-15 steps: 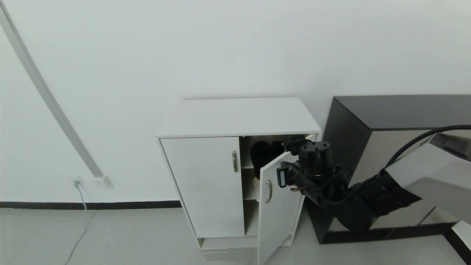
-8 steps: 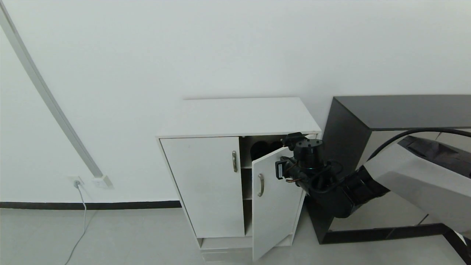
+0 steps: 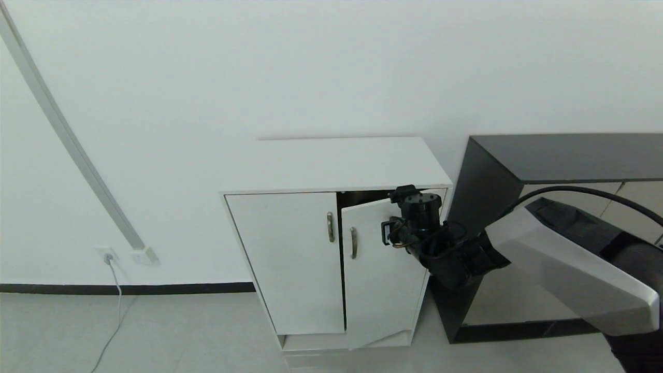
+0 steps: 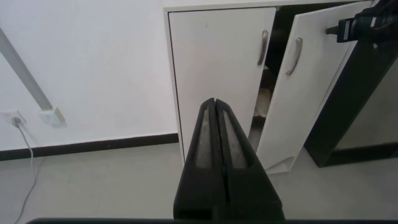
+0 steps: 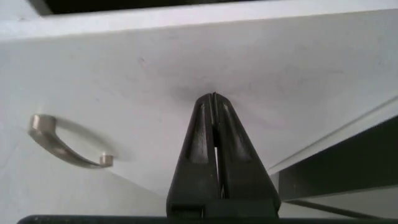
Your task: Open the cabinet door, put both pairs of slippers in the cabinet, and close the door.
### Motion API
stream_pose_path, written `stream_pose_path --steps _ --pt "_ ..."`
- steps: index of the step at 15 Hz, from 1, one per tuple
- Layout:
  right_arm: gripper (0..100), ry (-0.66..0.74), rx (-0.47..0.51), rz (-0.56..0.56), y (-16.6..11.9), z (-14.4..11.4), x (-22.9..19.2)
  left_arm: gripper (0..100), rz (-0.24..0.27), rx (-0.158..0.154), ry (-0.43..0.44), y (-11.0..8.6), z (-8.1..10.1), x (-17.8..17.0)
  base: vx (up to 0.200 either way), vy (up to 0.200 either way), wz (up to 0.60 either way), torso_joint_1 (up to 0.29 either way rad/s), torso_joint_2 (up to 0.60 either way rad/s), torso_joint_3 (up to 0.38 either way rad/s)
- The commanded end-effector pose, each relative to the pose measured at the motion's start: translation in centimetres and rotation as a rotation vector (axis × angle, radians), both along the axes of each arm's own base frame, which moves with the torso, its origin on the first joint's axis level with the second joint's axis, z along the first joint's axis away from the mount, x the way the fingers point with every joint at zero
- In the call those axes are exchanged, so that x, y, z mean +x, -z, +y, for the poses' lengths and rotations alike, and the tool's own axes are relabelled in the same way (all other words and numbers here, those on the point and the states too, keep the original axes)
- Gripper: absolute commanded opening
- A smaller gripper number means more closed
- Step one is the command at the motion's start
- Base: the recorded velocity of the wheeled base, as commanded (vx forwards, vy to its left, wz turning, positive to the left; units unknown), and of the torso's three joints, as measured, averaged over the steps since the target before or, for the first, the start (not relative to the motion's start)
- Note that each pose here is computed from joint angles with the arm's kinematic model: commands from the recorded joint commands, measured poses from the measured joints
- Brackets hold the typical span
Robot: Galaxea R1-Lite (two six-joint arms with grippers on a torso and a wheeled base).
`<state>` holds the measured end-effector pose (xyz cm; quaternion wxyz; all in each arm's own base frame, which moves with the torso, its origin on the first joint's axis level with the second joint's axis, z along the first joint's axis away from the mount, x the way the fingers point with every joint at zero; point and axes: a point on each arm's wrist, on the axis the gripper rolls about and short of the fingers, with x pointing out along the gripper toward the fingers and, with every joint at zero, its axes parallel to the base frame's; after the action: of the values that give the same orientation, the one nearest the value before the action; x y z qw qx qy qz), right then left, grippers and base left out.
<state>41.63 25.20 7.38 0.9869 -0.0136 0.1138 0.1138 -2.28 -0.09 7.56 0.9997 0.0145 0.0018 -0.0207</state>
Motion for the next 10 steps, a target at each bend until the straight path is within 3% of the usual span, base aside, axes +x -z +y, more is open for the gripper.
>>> stream_pose_path --steps 1,10 --pt "0 0.007 -0.003 0.004 0.9 0.2 0.9 0 0.000 0.000 0.000 0.0 0.0 0.0 0.000 0.000 0.00 0.000 0.00 0.000" --pt "0 0.033 0.003 -0.014 0.2 0.2 3.6 0 0.000 0.000 0.000 0.0 0.0 0.0 0.000 0.000 0.00 0.000 0.00 0.000"
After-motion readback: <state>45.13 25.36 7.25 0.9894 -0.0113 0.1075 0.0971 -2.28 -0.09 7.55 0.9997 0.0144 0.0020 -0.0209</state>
